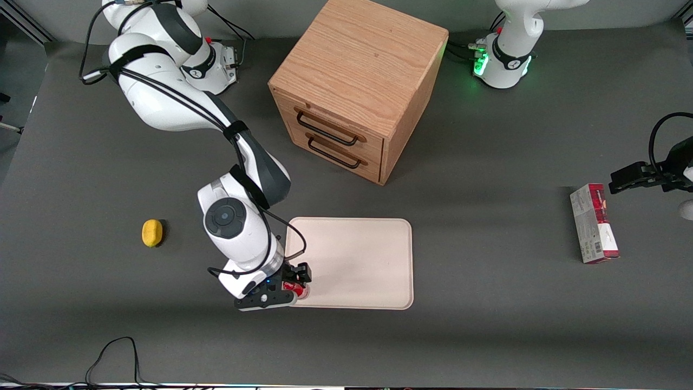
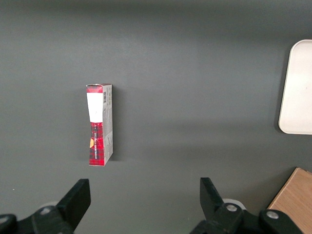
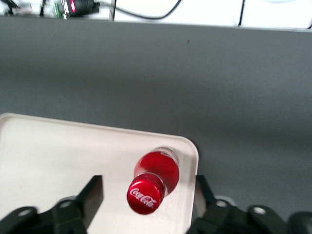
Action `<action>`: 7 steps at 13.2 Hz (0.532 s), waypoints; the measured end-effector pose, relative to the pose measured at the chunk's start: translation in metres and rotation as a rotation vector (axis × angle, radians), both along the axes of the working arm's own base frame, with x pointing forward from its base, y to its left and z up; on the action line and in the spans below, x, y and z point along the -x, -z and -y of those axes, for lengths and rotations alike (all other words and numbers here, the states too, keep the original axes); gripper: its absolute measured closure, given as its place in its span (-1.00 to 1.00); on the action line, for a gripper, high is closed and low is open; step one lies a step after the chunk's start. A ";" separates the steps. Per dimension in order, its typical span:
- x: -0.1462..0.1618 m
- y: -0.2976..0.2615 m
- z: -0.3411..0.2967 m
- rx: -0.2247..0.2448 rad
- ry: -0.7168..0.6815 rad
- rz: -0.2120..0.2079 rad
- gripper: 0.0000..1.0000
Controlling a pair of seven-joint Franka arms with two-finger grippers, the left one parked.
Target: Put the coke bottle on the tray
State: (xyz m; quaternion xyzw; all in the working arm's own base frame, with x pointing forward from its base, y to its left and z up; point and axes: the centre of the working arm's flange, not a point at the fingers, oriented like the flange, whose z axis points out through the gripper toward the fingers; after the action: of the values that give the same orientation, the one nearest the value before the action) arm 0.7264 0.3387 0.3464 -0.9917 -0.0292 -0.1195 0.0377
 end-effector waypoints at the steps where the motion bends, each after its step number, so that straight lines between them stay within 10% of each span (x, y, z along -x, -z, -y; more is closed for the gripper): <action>1: 0.002 -0.020 0.007 0.012 0.016 -0.013 -0.98; 7: 0.064 -0.139 0.122 0.025 0.060 -0.127 -1.00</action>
State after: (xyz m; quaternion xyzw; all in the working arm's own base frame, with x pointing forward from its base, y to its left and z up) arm 0.6628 0.2168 0.4850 -0.9981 0.0014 -0.0572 0.0235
